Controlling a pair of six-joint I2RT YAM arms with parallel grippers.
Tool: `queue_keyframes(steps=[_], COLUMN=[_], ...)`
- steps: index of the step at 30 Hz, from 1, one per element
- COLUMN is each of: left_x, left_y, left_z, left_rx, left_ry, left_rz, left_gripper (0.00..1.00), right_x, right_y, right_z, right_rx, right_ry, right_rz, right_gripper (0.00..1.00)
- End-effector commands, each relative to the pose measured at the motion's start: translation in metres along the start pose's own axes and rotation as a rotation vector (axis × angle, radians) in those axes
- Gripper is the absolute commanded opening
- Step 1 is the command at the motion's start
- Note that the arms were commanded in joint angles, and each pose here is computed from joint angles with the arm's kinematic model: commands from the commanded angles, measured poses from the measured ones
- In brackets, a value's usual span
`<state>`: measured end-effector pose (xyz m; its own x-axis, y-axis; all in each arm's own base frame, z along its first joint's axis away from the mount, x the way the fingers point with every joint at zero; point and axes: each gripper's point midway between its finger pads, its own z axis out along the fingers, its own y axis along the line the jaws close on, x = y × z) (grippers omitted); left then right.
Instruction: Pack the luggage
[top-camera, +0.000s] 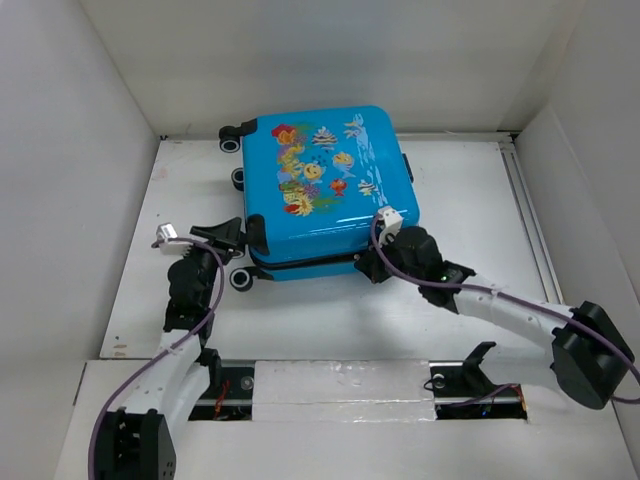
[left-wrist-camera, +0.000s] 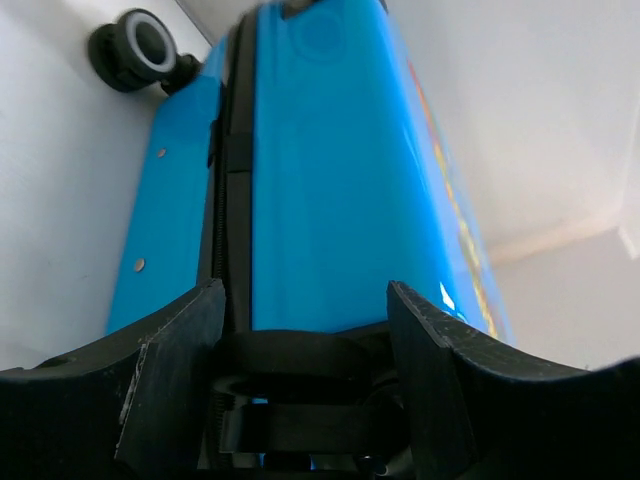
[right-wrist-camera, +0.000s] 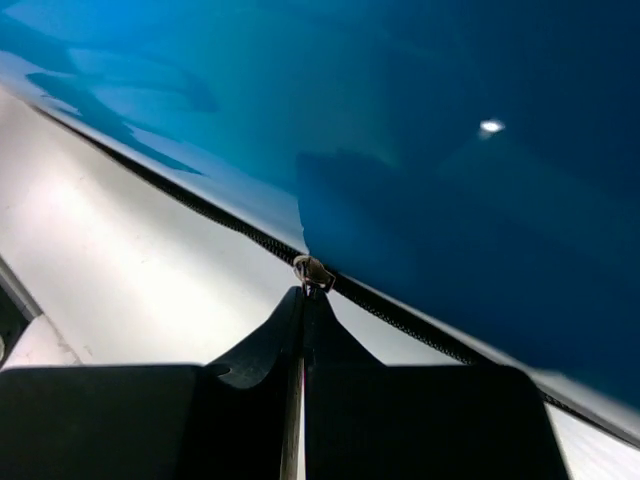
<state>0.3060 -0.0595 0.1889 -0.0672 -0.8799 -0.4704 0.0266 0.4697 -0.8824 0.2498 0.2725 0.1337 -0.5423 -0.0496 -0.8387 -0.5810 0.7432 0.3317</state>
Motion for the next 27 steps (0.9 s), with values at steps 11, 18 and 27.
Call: queue_keyframes(steps=[11, 18, 27], left_x=[0.078, 0.142, 0.155], left_y=[-0.122, -0.122, -0.153], left_z=[0.009, -0.015, -0.033], left_rx=[0.259, 0.292, 0.395], left_ry=[0.178, 0.354, 0.441], left_rz=[0.245, 0.192, 0.089], left_gripper=[0.00, 0.00, 0.00], right_x=[-0.092, -0.042, -0.008], right_y=[-0.080, -0.006, 0.126], right_z=[-0.031, -0.004, -0.014], right_rx=[0.055, -0.157, -0.394], right_ry=[-0.181, -0.099, -0.081], right_rz=[0.004, 0.014, -0.049], right_gripper=[0.00, 0.00, 0.00])
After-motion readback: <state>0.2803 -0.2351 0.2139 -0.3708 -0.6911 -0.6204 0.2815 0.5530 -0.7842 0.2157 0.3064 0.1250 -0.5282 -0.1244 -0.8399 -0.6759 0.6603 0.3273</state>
